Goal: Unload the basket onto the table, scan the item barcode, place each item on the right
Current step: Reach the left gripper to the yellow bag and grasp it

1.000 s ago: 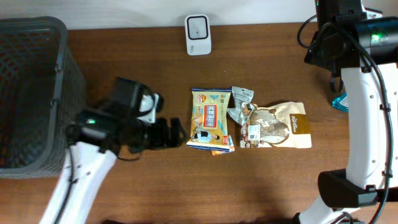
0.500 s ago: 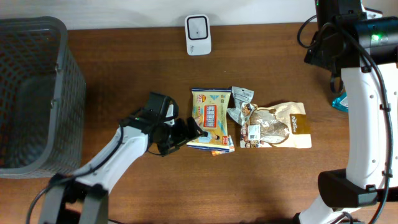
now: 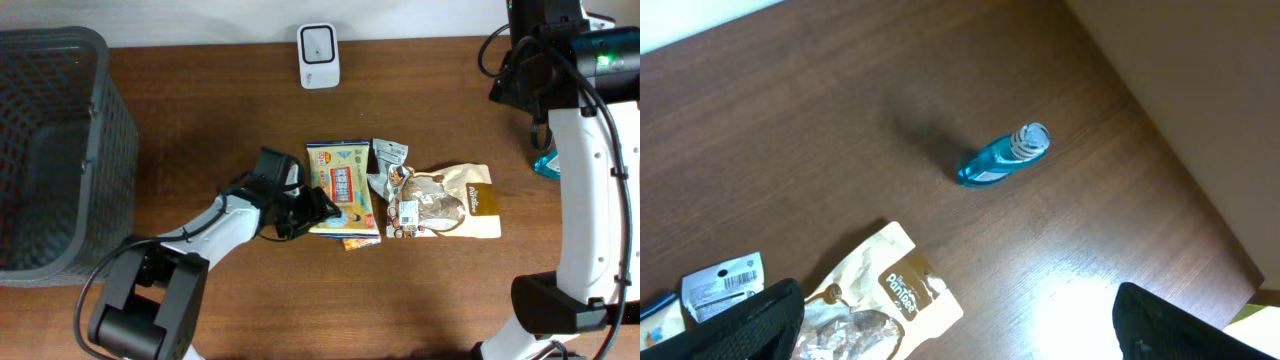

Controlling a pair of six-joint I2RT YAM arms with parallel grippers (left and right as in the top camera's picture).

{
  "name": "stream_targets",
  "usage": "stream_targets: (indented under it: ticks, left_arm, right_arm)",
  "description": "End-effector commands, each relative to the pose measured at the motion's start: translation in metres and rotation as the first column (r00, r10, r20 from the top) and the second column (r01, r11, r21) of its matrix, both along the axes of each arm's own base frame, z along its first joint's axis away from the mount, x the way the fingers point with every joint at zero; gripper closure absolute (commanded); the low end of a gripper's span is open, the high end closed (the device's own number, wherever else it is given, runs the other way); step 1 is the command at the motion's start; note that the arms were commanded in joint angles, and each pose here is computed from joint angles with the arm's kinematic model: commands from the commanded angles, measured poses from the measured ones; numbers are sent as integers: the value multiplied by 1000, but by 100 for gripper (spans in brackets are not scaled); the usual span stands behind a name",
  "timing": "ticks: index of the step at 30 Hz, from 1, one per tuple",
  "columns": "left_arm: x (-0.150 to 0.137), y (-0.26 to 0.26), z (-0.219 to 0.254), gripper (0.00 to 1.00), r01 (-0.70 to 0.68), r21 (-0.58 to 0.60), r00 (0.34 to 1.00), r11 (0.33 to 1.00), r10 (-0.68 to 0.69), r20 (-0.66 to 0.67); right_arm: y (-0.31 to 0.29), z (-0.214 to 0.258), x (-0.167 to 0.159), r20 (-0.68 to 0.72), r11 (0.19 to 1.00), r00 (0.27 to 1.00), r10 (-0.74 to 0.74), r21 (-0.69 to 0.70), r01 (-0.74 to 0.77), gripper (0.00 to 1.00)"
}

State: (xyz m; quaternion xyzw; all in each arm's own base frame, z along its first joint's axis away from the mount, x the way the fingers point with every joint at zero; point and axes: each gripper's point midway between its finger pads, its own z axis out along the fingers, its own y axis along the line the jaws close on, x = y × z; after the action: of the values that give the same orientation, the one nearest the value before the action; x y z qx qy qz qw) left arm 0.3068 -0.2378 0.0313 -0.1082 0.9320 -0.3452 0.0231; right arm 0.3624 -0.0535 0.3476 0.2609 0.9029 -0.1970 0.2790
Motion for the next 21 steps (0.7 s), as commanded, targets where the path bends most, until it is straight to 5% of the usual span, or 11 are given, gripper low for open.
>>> stream_targets:
  ticks: [1, 7, 12, 17, 21]
  left_arm:
    - [1, -7, -12, 46, 13, 41, 999, 999, -14, 30]
    - [7, 2, -24, 100, -18, 119, 999, 993, 12, 53]
    - [11, -1, -17, 100, -6, 107, 996, 994, -3, 85]
    - [25, -5, 29, 100, 76, 102, 956, 992, -102, 276]
    - [38, 22, 74, 100, 2, 230, 888, 973, -107, 448]
  right_arm:
    - [-1, 3, 0, 13, 1000, 1000, -8, 3, 8, 1]
    - [-1, 3, 0, 13, 1000, 1000, -8, 3, 8, 2]
    - [-1, 3, 0, 13, 1000, 1000, -7, 3, 7, 2]
    - [-1, 3, 0, 13, 1000, 1000, -8, 3, 8, 2]
    - [-1, 3, 0, 13, 1000, 1000, -7, 3, 7, 1]
